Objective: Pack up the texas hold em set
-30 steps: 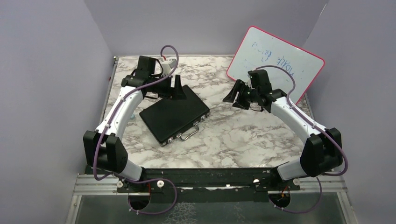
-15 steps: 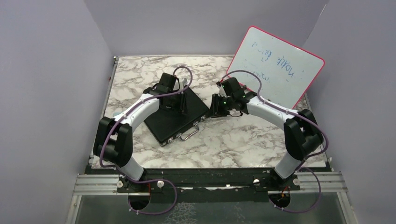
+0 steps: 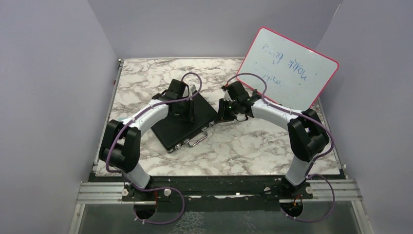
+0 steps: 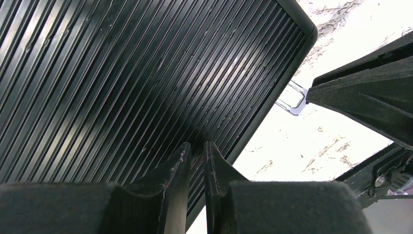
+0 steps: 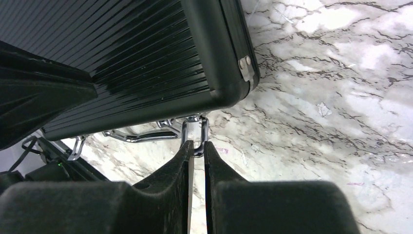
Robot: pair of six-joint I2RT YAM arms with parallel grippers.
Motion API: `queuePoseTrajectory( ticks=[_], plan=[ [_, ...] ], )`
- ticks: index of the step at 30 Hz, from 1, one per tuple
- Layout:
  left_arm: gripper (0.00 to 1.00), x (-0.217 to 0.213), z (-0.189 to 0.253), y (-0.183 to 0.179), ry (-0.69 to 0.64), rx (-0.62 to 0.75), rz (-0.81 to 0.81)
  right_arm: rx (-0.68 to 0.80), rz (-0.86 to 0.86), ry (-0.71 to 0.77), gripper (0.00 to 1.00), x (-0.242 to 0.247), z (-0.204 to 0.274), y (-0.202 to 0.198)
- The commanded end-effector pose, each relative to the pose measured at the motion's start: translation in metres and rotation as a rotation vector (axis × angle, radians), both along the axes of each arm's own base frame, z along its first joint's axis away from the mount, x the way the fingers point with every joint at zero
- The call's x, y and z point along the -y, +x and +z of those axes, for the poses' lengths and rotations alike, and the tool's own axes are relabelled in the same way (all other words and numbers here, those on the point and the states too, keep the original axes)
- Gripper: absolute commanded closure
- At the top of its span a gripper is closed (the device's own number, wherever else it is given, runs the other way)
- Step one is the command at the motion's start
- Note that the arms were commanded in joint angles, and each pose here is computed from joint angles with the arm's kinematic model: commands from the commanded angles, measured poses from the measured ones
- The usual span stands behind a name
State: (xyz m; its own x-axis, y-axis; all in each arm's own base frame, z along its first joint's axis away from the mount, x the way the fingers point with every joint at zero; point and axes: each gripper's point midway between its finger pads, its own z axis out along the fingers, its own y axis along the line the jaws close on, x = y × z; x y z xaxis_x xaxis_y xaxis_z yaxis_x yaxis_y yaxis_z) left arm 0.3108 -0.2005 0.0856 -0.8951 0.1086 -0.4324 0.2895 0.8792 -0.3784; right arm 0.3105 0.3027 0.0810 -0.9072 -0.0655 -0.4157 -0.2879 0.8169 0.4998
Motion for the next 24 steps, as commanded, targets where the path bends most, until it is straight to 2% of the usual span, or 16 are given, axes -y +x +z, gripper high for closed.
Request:
queuePoseTrajectory(
  ticks=[1,13,19,24],
  plan=[
    [0.81,-0.021,-0.045,-0.026,0.135,-0.14,0.011,0.003,0.007,-0.057,0.86,0.004,-0.011,0.002],
    [0.81,-0.017,-0.042,-0.022,0.121,-0.135,0.01,-0.046,0.01,-0.117,0.95,0.001,-0.046,0.002],
    [0.81,-0.013,-0.037,-0.021,0.097,-0.132,0.002,-0.008,0.016,-0.134,0.98,-0.007,-0.061,0.008],
    [0.81,-0.01,-0.026,-0.017,0.078,-0.103,0.014,0.056,0.002,-0.114,0.98,-0.006,-0.048,0.011]
  ],
)
